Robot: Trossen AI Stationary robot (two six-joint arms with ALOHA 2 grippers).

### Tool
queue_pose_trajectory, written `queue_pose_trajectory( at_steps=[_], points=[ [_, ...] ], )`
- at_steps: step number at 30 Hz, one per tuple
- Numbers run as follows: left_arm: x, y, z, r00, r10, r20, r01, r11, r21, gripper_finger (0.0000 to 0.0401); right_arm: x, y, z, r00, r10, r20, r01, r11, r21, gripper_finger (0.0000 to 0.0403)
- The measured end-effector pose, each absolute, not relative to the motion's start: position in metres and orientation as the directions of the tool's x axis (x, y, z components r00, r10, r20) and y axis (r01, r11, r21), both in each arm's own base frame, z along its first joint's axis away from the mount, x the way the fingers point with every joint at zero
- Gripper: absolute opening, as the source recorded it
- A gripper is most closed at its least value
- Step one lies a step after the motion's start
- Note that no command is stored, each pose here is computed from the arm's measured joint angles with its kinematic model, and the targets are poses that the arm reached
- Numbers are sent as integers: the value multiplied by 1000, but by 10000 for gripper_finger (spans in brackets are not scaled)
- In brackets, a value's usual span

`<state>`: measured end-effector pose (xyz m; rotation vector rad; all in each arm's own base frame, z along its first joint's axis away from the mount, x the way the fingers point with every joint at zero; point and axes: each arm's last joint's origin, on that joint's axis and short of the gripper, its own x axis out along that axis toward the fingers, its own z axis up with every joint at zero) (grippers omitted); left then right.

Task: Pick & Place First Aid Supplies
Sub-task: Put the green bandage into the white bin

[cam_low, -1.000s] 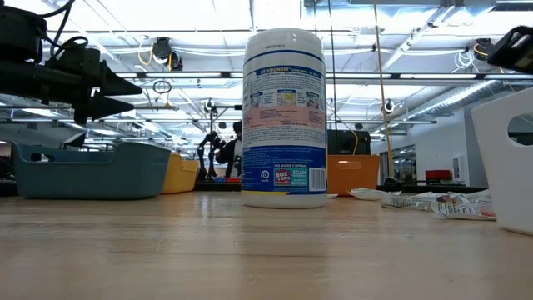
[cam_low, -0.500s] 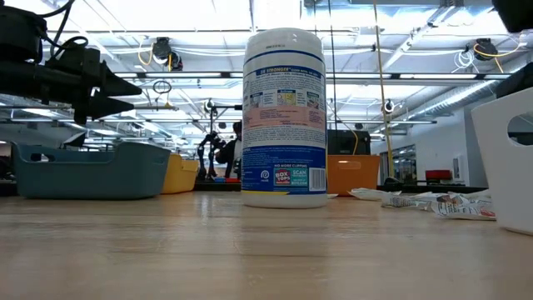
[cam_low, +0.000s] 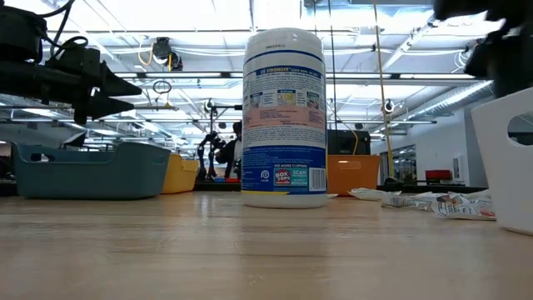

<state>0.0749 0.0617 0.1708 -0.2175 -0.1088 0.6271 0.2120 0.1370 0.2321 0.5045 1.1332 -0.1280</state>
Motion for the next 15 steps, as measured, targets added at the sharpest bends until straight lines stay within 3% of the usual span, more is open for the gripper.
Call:
queue_pose_trajectory(
  at_steps=[6,15],
  points=[
    [75,62,171,805,592,35,-569,788,-234,301,212,97,245,471,-30,-881,567,776,277,227],
    [75,62,171,805,592,35,-569,788,-234,301,222,39,245,403,-182,-897,815,517,261,220]
  ],
)
